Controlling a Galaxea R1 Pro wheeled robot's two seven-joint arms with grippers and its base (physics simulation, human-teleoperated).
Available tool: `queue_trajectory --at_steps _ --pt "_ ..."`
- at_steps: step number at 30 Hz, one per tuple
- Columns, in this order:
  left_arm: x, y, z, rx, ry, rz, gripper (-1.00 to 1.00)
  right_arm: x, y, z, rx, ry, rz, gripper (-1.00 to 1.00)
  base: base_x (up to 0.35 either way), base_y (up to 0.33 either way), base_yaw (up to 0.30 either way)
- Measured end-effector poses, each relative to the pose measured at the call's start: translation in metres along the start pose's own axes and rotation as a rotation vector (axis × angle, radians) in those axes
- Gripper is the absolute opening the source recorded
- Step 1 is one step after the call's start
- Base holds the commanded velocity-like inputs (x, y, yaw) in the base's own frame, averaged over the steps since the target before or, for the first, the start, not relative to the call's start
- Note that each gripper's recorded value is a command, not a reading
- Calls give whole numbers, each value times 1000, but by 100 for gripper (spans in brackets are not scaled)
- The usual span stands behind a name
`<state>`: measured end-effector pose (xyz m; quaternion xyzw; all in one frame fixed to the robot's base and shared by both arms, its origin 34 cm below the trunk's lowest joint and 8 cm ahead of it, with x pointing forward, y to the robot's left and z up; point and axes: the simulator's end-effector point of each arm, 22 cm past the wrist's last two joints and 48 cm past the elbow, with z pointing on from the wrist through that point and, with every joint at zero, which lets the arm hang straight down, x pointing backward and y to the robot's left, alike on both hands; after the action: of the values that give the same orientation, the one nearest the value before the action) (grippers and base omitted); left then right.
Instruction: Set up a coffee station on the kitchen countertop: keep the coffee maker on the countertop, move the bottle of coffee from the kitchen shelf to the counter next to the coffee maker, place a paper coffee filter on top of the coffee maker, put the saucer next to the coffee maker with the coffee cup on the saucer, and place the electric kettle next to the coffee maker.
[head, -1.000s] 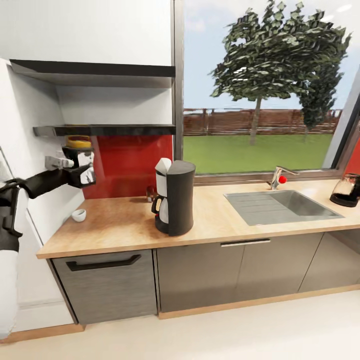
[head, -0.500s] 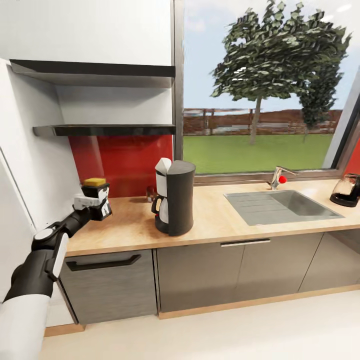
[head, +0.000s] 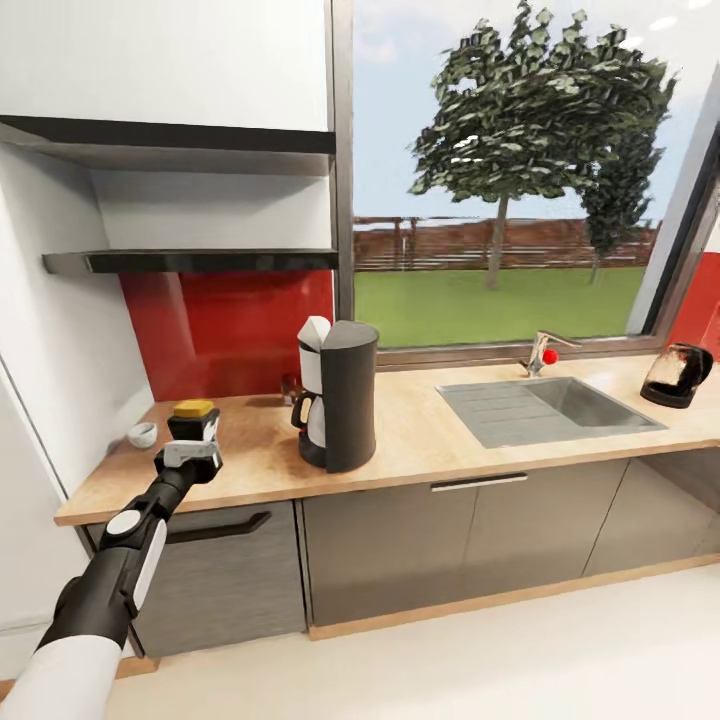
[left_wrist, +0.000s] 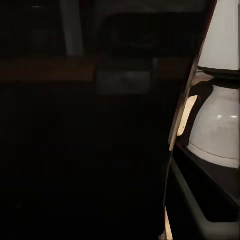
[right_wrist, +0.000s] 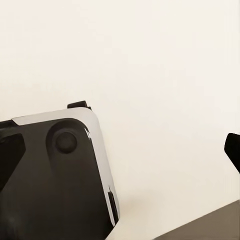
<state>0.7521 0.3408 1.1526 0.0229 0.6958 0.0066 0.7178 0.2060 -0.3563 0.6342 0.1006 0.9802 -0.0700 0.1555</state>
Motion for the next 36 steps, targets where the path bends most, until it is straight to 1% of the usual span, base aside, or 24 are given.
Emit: queue_trajectory --at_steps 6,13,16,20,25,27,31,36 --pt "2 0 0 -3 4 0 -100 0 0 0 0 0 -1 100 45 0 -5" --pt "6 -1 0 -3 10 -3 -100 0 0 0 0 -1 -1 100 300 61 0" --pt "16 -1 0 -2 26 -6 -100 1 0 0 0 1 -1 100 324 81 0" --pt "19 -2 -1 -1 11 -3 -100 3 -1 -1 1 6 -4 100 325 95 0" --pt "28 -3 -1 0 24 -7 -100 4 -2 -1 3 9 -4 100 295 208 -13" --pt "30 -3 -1 0 27 -9 -100 4 -2 -1 3 9 -4 100 283 232 -174" --pt "45 -6 -2 7 57 -12 -100 4 -2 -1 3 9 -4 100 282 234 -122" --pt "48 -7 -2 8 62 -15 -100 4 -2 -1 3 9 -4 100 273 221 -14"
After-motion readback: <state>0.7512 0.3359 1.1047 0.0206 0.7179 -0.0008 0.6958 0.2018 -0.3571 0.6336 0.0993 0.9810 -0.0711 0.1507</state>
